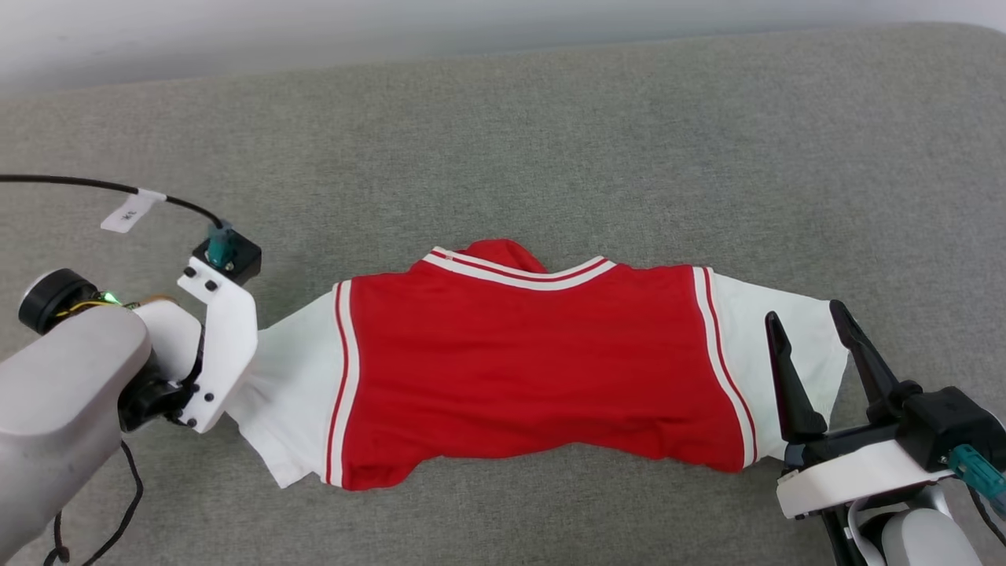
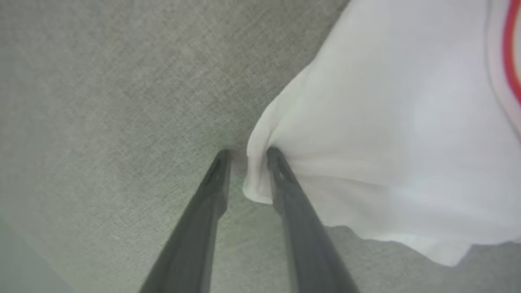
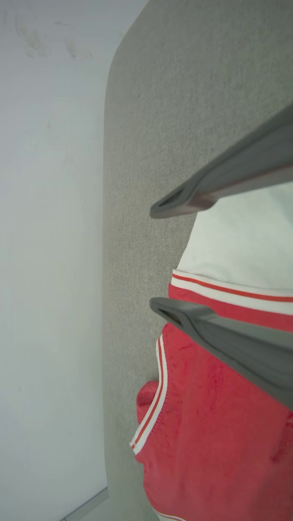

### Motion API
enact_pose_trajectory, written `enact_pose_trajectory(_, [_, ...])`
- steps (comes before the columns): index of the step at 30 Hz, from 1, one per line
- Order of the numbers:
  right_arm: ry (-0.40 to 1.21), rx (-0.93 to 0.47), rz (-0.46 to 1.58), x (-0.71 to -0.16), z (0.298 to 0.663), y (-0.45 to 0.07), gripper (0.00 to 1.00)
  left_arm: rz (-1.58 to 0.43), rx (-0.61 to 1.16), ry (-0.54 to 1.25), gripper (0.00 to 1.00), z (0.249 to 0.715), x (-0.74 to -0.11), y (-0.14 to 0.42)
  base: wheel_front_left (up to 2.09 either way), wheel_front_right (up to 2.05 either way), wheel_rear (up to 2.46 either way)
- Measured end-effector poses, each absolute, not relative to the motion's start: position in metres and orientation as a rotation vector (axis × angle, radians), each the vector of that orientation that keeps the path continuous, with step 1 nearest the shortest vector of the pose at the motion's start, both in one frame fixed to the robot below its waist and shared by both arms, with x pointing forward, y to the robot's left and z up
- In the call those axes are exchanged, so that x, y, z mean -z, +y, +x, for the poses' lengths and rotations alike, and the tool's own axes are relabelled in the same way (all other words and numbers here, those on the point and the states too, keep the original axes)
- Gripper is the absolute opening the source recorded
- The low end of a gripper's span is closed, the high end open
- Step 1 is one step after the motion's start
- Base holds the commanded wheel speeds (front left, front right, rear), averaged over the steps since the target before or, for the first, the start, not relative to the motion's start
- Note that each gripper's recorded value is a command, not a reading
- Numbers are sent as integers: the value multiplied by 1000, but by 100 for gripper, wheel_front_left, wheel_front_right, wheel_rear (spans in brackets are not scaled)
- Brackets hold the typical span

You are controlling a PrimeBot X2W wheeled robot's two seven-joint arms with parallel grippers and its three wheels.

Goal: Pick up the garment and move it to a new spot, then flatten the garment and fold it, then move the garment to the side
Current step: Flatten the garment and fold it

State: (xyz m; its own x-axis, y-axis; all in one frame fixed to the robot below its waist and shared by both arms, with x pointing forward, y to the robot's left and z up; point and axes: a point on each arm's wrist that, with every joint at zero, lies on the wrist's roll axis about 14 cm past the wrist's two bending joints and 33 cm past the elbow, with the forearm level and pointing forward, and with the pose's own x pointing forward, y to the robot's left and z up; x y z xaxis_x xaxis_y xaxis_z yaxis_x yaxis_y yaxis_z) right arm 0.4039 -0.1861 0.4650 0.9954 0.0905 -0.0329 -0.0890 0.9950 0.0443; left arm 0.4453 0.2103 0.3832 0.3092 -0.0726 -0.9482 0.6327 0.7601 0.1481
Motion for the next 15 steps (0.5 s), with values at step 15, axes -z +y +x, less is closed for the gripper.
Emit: enact_pose_trajectory(15, [17, -99, 57, -473, 400, -181, 100, 572, 461, 1157, 100, 460, -435, 219, 0, 0, 0])
